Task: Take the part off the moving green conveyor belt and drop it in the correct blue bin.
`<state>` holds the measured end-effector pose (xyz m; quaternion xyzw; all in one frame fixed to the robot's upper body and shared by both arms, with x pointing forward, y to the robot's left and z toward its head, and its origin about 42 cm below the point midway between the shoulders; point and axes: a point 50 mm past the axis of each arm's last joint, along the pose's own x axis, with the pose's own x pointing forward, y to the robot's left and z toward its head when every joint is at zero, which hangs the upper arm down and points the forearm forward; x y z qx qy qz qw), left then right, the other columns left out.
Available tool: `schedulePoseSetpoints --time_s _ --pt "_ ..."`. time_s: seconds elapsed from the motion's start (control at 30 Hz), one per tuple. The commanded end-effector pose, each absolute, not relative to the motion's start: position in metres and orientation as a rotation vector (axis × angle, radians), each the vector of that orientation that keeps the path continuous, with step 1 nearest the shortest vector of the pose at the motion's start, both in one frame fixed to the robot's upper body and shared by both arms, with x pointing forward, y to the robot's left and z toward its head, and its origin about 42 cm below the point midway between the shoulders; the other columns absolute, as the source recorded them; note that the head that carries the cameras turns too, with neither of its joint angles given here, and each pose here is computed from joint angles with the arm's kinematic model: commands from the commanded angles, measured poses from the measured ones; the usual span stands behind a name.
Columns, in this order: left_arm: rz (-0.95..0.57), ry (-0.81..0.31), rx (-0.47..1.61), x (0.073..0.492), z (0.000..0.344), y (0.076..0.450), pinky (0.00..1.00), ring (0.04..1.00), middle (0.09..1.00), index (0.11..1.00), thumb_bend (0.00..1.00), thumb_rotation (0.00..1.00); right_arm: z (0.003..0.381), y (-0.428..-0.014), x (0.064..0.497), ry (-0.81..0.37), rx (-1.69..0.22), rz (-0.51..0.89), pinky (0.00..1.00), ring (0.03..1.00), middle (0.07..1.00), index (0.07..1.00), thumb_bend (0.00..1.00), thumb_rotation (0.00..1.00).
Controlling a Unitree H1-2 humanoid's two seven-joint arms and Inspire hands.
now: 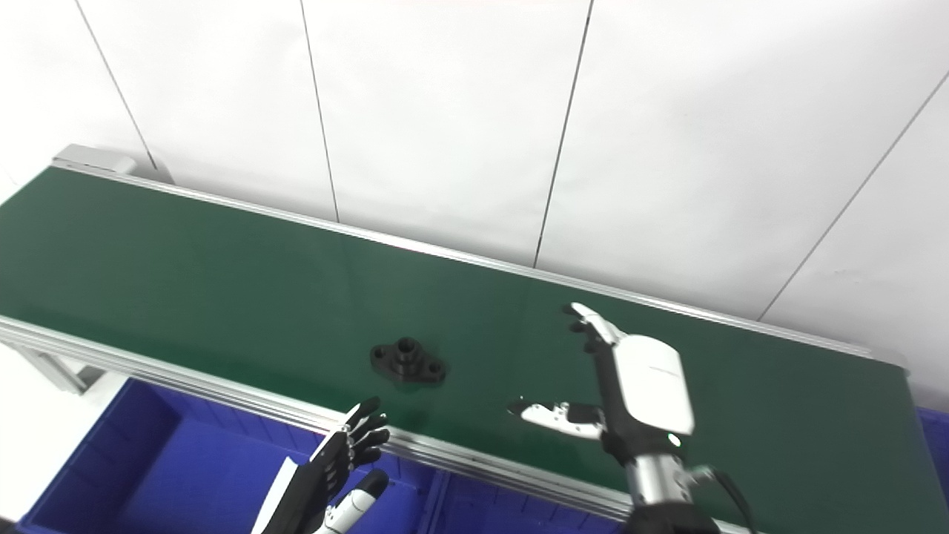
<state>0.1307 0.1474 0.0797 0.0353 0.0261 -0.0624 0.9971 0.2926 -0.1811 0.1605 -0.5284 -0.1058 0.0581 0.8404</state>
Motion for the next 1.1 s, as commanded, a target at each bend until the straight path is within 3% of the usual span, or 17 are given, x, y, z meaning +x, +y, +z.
schedulePoseSetpoints --time_s 0.0,0.53,0.83,1.07 --pt "-0.124 -0.013 0.061 0.133 0.089 0.145 0.83 0.849 0.889 0.919 0.44 0.72 0.171 -0.176 0.305 -0.257 -1.15 0.093 0.65 0.741 0.78 0.817 0.92 0.49" --pt "-0.114 -0.03 0.05 0.132 0.092 0.135 0.8 0.816 0.864 0.917 0.43 0.74 0.161 -0.124 0.356 -0.201 -1.29 0.192 0.9 0.809 0.789 0.8 0.93 0.56" --pt "-0.11 -0.029 0.032 0.13 0.097 0.129 0.81 0.821 0.863 0.925 0.45 0.75 0.146 -0.103 0.361 -0.168 -1.35 0.285 0.9 0.79 0.755 0.788 0.94 0.58" --pt "-0.108 -0.031 0.036 0.13 0.099 0.127 0.8 0.815 0.854 0.93 0.46 0.77 0.122 -0.091 0.355 -0.156 -1.379 0.345 0.84 0.734 0.657 0.752 0.95 0.55"
